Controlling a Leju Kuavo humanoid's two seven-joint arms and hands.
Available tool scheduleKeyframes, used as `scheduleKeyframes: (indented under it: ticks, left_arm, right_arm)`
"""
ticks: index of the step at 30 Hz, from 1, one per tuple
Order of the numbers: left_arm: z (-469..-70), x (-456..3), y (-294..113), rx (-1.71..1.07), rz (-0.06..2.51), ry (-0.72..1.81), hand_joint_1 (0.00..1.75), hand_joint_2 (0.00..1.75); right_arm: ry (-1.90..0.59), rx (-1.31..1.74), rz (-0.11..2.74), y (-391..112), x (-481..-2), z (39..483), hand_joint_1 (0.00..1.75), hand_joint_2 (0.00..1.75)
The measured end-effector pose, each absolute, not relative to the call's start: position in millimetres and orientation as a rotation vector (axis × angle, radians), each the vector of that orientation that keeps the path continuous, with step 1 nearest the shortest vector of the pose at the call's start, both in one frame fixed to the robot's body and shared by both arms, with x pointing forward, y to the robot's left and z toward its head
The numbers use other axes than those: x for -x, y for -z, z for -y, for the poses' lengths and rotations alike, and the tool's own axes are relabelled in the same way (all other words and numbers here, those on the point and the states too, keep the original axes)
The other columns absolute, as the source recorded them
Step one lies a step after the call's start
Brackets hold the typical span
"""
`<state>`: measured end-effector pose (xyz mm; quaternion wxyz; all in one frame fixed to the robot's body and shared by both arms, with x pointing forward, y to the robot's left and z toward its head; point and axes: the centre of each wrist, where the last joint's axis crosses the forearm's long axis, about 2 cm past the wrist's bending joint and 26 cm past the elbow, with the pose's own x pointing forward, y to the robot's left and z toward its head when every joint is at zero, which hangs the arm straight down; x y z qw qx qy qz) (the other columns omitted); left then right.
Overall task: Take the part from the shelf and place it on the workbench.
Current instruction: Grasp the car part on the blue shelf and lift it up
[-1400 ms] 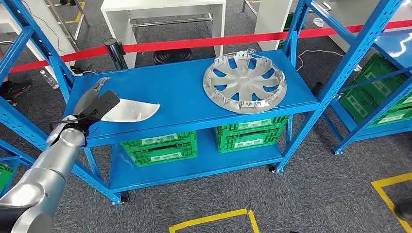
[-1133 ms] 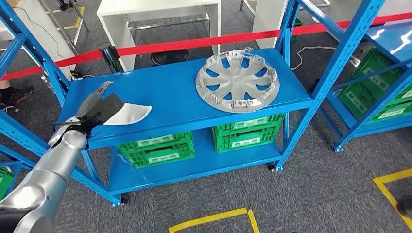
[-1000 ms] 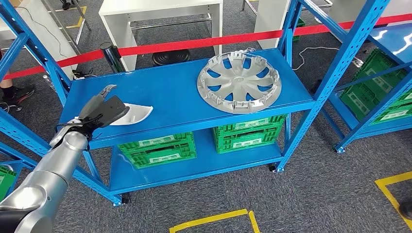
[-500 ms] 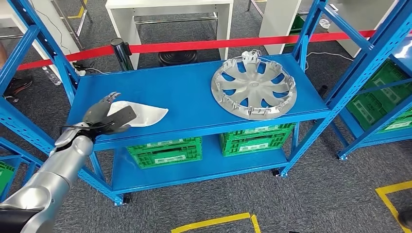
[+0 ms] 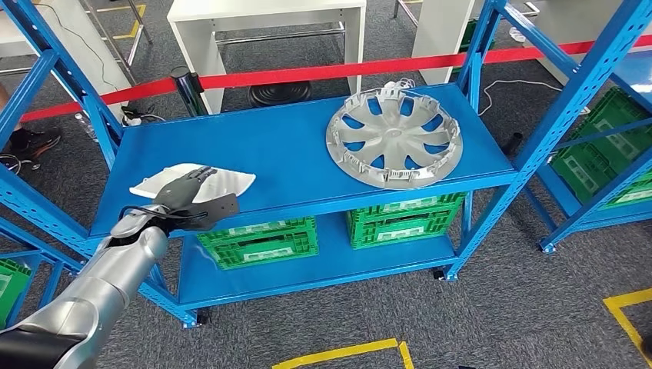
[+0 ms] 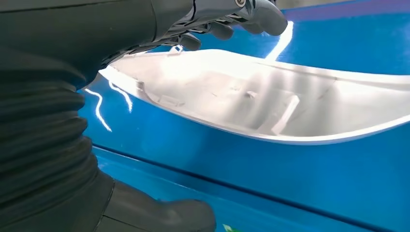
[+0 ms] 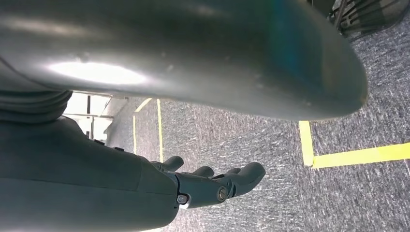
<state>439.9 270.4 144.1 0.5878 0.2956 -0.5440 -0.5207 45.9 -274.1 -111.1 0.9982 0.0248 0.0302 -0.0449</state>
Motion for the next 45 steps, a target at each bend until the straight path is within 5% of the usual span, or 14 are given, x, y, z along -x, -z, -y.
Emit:
scheduleKeyframes:
  ticks: [4,8,9,45]
  left_arm:
    - [-265.3,-437.5,-141.7,-0.789,1.286,1.207,0.12,1.75]
    - [-257.0,-433.6,-137.4,-0.866,1.311,1.204,1.62,1.75]
    - [-254.8,-432.7,-136.5,-0.877,1.316,1.206,1.72,1.75]
    - [-238.0,-423.5,-125.7,-0.895,1.356,1.246,1.75,1.75]
  right_arm:
    - [0.088,-0.049,-0.06,111.1,-46.0,274.1,0.0,0.0]
    - [0.085,-0.049,-0.06,111.1,-46.3,274.1,0.0,0.0]
    - [0.084,-0.049,-0.06,111.1,-46.4,274.1,0.0,0.0]
    - [0.081,-0.051,-0.06,111.1,-46.4,274.1,0.0,0.0]
